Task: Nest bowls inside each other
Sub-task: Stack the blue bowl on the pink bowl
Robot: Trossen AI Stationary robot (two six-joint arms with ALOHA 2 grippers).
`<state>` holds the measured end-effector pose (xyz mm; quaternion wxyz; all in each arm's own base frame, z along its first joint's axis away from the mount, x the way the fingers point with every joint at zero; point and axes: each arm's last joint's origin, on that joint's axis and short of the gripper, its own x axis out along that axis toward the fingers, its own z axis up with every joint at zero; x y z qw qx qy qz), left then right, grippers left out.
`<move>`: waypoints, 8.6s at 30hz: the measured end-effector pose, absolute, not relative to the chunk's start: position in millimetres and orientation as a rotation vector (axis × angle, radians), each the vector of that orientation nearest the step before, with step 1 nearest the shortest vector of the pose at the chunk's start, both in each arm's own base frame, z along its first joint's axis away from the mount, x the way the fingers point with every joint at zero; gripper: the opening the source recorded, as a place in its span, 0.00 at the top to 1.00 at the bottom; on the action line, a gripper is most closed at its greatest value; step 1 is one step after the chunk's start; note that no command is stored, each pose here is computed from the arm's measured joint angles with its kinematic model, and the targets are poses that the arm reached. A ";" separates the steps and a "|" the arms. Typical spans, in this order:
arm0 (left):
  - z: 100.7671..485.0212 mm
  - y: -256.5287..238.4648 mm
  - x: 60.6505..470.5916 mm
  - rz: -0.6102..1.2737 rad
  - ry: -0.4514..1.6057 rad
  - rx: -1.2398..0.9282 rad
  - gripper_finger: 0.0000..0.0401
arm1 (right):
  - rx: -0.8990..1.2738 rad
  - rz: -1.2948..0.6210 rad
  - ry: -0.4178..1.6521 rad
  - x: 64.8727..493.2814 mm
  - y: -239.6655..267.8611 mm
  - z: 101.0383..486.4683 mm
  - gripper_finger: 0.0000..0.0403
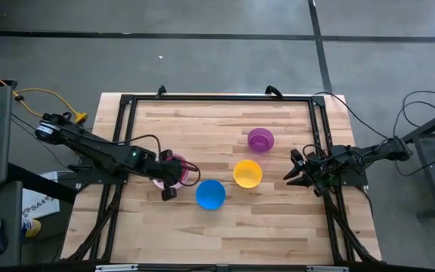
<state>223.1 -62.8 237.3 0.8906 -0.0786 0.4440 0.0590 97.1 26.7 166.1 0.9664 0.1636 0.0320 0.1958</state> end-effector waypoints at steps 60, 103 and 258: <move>199.9 -111.1 292.9 -0.199 0.873 -0.025 0.64 | 0.331 0.396 0.064 97.1 26.7 166.3 0.77; 201.1 -140.4 356.5 -0.179 1.184 0.010 0.64 | 0.331 0.396 0.064 97.1 26.7 166.2 0.77; 218.4 -89.3 248.0 0.369 1.290 -0.145 1.00 | 0.331 0.395 0.078 97.9 26.9 165.1 0.77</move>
